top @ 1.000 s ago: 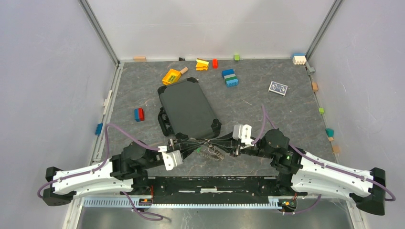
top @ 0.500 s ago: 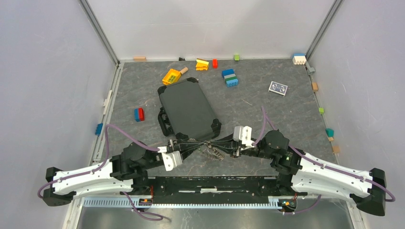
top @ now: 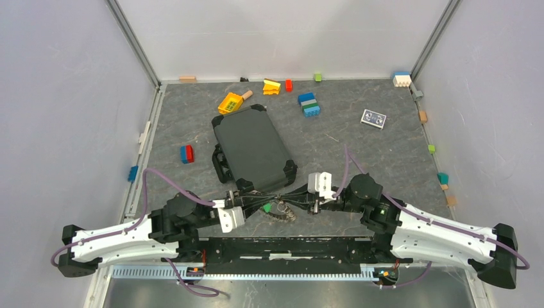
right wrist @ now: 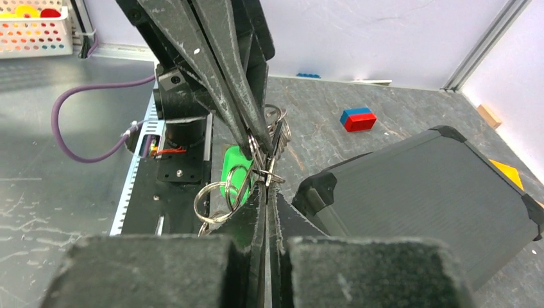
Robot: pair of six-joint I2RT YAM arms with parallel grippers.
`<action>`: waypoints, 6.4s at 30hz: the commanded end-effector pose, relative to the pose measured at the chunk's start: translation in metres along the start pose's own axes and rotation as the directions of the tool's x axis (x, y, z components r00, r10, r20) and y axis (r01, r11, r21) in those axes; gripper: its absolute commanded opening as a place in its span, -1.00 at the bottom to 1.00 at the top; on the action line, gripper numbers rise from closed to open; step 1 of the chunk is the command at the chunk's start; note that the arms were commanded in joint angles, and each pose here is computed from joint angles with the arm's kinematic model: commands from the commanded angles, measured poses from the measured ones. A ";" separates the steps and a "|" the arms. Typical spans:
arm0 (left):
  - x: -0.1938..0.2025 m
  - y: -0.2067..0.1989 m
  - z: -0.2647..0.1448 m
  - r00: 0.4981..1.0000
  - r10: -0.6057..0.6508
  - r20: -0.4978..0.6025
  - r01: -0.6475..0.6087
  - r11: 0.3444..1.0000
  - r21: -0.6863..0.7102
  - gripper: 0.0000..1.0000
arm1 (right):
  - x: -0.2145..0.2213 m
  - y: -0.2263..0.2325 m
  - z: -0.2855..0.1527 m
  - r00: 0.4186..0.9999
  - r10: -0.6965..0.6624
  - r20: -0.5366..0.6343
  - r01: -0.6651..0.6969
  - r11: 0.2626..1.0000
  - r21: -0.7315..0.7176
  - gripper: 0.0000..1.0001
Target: Remove the keys from the keyring
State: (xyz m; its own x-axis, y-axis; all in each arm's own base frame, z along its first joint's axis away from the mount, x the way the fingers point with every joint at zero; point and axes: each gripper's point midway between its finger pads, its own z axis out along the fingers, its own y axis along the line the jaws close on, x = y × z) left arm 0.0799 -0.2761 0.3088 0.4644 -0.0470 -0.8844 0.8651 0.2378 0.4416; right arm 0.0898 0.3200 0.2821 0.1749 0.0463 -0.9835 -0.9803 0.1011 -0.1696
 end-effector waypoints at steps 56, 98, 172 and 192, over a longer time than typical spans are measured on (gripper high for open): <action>-0.033 0.007 0.002 0.983 -0.037 0.178 0.044 0.998 -0.039 -0.95 | -0.042 0.003 -0.007 0.980 -0.077 0.184 0.078 0.997 -0.001 -0.43; -0.040 0.005 0.002 0.979 -0.034 0.200 0.039 0.999 -0.019 -0.95 | -0.027 0.007 -0.002 0.986 -0.064 0.156 0.069 0.997 -0.029 -0.64; 0.011 0.013 0.041 0.932 -0.163 -0.324 0.164 0.986 -0.025 -0.47 | -0.025 -0.031 -0.025 0.905 -0.199 -0.377 0.203 0.979 -0.028 -1.00; 0.020 0.006 0.046 0.922 -0.109 -0.371 0.131 0.991 0.036 -0.95 | -0.025 -0.025 -0.023 0.909 -0.210 -0.361 0.200 0.978 -0.064 -1.00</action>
State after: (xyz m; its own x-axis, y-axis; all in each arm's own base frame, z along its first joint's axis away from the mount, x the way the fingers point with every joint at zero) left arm 0.1078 -0.3133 0.2813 0.2326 0.3344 -0.9133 0.9217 0.2239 0.3167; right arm 0.1121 0.2847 0.2839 0.2806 -0.4384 -0.8538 -0.9409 0.0503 -0.3350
